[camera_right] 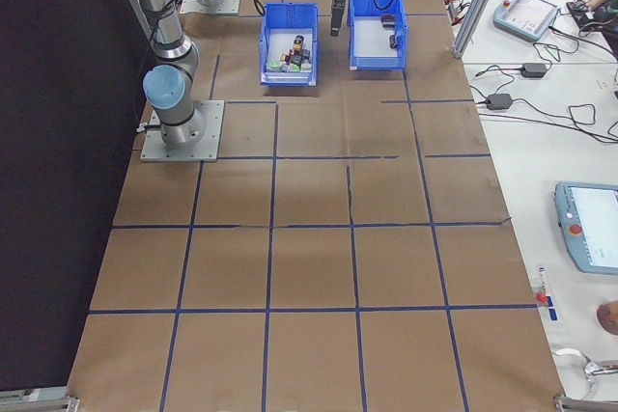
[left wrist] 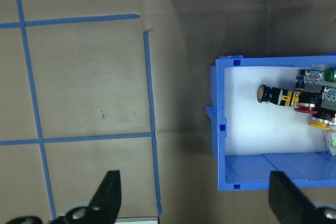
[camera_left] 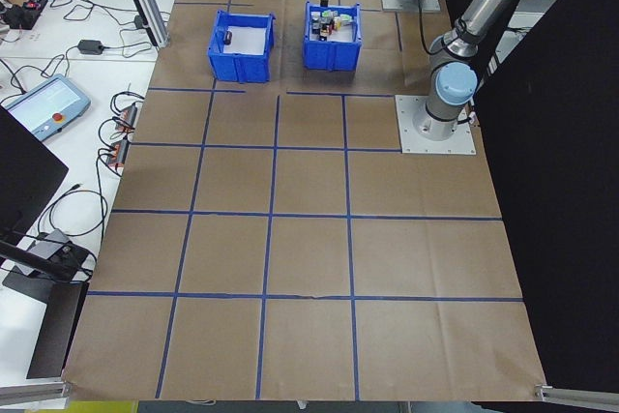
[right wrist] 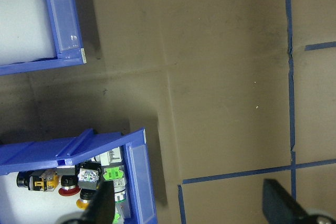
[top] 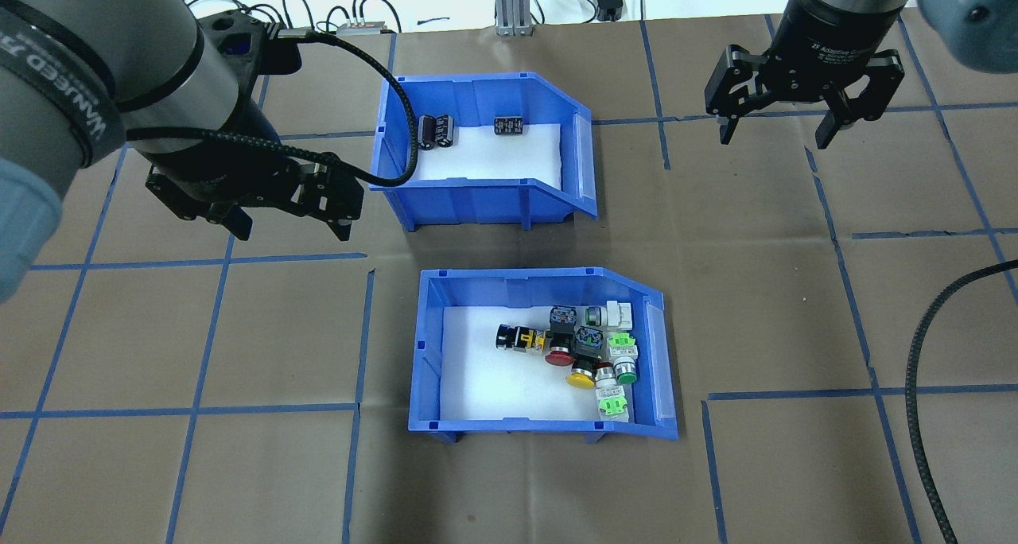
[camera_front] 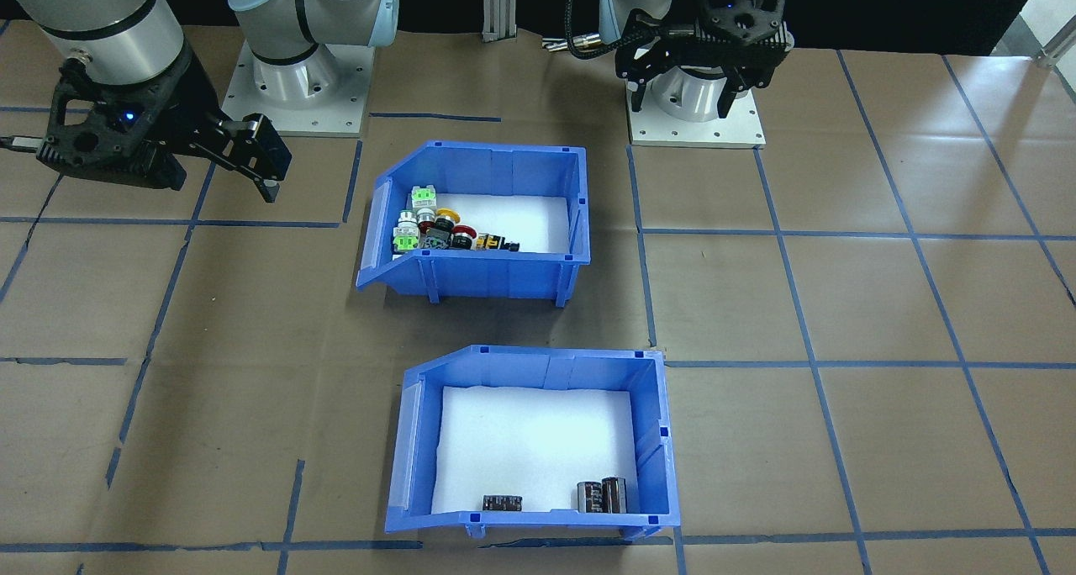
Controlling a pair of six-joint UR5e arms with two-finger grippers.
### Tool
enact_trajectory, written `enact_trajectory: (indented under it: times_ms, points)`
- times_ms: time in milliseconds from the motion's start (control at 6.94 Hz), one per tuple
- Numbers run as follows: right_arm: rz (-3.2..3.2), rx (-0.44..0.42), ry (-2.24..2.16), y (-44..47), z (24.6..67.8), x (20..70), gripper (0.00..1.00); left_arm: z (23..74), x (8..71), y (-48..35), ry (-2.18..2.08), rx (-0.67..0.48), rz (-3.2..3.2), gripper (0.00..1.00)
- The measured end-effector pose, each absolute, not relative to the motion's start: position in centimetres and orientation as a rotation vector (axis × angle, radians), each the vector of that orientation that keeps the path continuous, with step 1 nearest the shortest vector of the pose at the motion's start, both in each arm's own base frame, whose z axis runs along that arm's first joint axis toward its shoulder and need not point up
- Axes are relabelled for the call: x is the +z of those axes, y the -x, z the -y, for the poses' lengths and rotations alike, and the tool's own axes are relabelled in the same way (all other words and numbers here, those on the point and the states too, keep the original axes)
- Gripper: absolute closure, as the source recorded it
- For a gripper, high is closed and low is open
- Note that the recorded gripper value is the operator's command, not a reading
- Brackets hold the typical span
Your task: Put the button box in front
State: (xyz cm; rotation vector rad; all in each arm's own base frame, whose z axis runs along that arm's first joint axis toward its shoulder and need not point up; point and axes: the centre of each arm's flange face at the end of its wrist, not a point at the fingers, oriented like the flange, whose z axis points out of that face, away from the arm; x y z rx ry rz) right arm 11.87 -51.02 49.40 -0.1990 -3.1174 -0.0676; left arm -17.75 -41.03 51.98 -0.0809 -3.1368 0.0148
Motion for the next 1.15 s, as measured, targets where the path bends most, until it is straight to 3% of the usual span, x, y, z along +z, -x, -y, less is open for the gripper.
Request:
enact_trajectory:
  times_ms: [1153]
  points:
    - [3.129, -0.079, 0.19, -12.03, 50.82, 49.35, 0.0, 41.86, 50.98, 17.35, 0.037, 0.032, 3.148, 0.01]
